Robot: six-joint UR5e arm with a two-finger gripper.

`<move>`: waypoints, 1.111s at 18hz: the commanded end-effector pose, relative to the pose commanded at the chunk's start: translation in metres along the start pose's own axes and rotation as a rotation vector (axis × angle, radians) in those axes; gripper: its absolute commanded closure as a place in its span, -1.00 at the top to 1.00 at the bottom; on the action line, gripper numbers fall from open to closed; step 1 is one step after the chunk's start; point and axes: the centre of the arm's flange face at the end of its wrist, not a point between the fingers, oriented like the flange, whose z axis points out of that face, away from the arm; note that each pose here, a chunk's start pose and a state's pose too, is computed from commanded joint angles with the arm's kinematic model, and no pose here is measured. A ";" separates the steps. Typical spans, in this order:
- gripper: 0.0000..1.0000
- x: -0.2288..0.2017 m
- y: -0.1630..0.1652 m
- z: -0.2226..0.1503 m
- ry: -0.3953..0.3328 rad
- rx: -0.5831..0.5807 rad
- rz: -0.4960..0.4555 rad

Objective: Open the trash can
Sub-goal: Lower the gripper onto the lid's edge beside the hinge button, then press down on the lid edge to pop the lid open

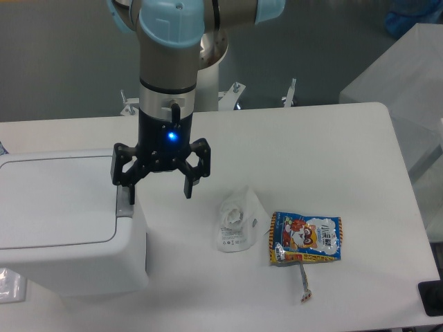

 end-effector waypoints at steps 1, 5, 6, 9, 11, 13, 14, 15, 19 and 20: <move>1.00 0.001 0.000 0.000 -0.001 0.000 0.001; 1.00 0.000 0.001 0.002 -0.001 -0.003 0.001; 1.00 0.000 0.001 0.002 -0.001 -0.003 0.001; 1.00 0.000 0.001 0.003 -0.001 -0.006 0.000; 1.00 0.000 0.002 0.004 -0.001 -0.009 -0.001; 1.00 0.000 0.002 0.004 -0.001 -0.009 -0.001; 1.00 -0.001 0.003 0.005 -0.001 -0.011 -0.001; 1.00 -0.001 0.003 0.006 -0.002 -0.012 -0.002; 1.00 -0.001 0.004 0.006 -0.002 -0.014 -0.002; 1.00 -0.001 0.004 0.006 -0.002 -0.014 -0.002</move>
